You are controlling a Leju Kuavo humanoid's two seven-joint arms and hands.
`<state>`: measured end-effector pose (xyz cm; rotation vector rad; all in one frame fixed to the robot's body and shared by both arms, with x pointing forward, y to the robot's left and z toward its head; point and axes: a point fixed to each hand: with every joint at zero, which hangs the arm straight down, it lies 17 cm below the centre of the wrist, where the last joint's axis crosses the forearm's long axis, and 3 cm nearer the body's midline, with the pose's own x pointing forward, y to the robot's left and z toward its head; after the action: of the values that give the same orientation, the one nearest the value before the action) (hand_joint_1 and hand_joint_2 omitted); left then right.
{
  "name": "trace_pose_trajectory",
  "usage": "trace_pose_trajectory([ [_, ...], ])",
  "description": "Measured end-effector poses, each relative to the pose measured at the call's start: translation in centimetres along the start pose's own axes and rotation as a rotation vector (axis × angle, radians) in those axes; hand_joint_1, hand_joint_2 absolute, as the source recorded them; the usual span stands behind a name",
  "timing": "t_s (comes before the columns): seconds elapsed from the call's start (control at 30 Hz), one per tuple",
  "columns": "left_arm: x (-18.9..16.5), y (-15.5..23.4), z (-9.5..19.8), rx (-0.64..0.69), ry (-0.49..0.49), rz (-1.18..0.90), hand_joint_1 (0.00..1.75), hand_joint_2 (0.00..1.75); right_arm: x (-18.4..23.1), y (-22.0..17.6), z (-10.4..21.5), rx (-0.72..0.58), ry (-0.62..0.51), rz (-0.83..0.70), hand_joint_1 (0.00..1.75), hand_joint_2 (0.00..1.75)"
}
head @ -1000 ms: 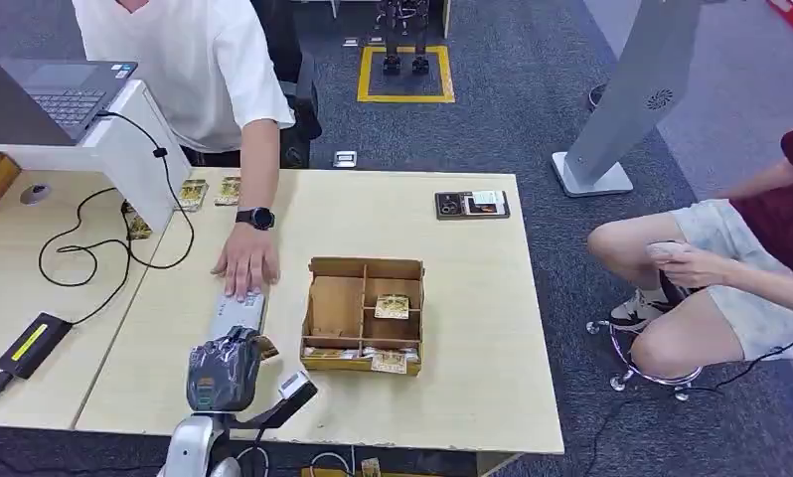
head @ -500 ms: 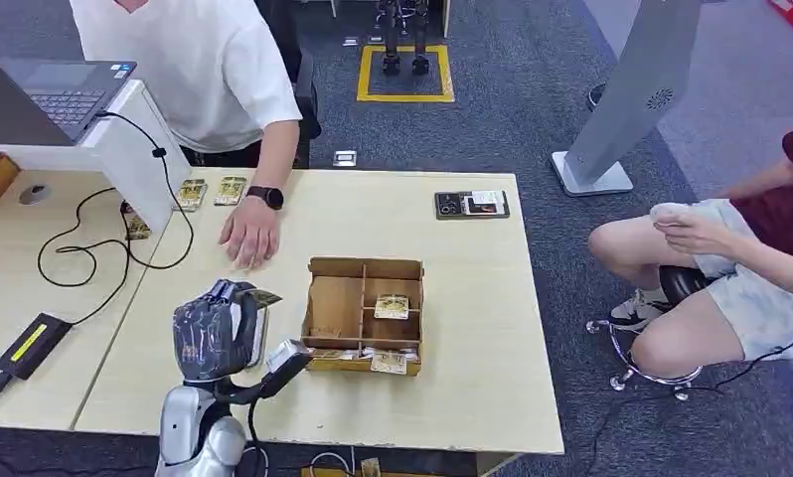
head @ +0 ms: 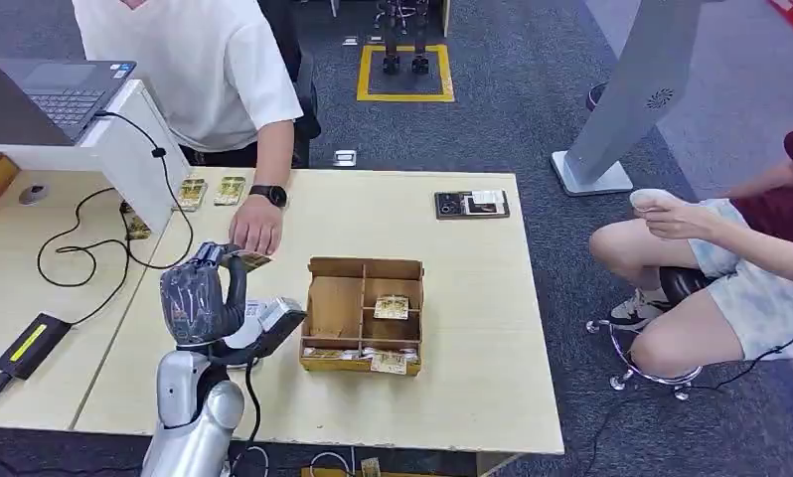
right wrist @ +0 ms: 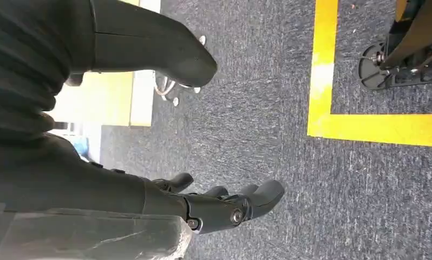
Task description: Pass the card to the sensor for recognition and then transmit it.
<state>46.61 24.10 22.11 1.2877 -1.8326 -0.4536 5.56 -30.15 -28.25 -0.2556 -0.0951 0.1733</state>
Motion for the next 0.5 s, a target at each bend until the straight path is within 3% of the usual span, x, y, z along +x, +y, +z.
trace_pose_trajectory([
  [0.5,-1.4,-1.2,-1.7,-0.021,0.034,-0.042,1.75,1.75,0.3,0.2,0.1,0.003,-0.006,0.029,0.00,1.75],
])
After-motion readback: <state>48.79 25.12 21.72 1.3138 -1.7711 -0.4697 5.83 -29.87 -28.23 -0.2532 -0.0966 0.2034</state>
